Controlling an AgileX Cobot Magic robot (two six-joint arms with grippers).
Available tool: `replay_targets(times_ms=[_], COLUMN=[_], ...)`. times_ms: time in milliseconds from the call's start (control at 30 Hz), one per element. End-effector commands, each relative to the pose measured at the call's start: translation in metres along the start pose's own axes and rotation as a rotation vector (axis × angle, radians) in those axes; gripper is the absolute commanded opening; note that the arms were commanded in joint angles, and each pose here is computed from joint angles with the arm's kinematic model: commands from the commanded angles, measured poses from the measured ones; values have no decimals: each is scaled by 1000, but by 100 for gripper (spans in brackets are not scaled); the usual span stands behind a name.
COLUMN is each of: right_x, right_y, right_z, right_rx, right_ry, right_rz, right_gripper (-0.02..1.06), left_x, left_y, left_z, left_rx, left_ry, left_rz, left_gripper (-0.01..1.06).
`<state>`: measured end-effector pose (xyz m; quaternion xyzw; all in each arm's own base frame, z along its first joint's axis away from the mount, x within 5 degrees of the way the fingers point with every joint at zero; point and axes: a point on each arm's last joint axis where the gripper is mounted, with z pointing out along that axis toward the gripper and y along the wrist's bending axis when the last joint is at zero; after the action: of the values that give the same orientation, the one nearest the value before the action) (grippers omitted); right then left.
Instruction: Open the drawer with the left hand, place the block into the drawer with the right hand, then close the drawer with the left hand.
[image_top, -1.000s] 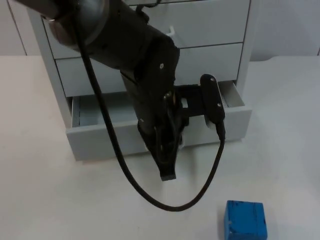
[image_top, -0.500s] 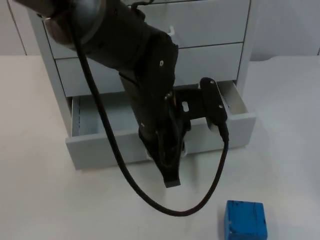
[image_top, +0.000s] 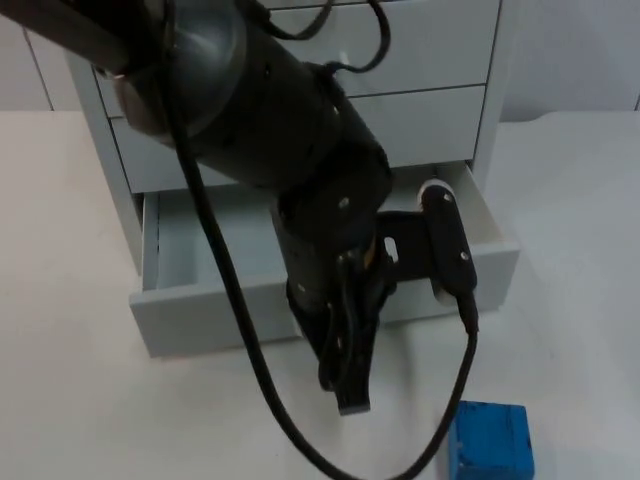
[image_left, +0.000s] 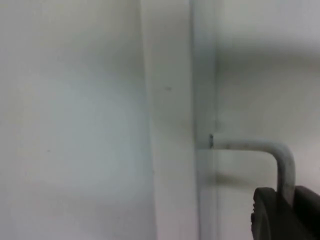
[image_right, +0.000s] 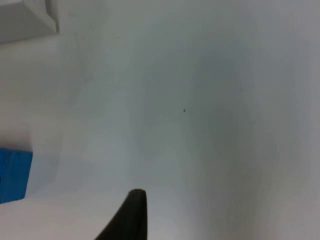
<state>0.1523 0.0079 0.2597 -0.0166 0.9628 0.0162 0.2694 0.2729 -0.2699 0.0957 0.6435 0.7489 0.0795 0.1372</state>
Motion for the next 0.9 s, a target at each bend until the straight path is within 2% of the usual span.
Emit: replay_targets(times_ms=[0, 467, 533, 567, 700, 733, 800, 867], right_x=[-1, -1, -1, -1, -1, -1, -1, -1], right_y=[1, 1, 1, 1, 1, 1, 1, 1], right_z=[-1, -1, -1, -1, -1, -1, -1, -1], right_rx=[-2, -2, -2, -2, -2, -2, -2, -2], right_ry=[-5, -7, -7, -7, -7, -7, -7, -7], right_rz=[-8, -8, -8, -8, -8, -8, -8, -8], right_gripper=[105, 105, 105, 105, 105, 105, 105, 105], left_x=[1, -5, -6, -6, -8, -8, -8, -9], left_y=[-15, -16, -16, -16, -15, -15, -14, -12], left_z=[2, -1, -1, -1, -4, -4, -7, -12], left_rx=[48, 33, 32, 32, 26, 26, 20, 16], left_ry=[23, -19, -33, -33, -51, -51, -59, -67], left_rz=[-31, -20, -26, -26, -27, -27, -29, -37], left_gripper=[0, 0, 9, 9, 50, 50, 70, 75])
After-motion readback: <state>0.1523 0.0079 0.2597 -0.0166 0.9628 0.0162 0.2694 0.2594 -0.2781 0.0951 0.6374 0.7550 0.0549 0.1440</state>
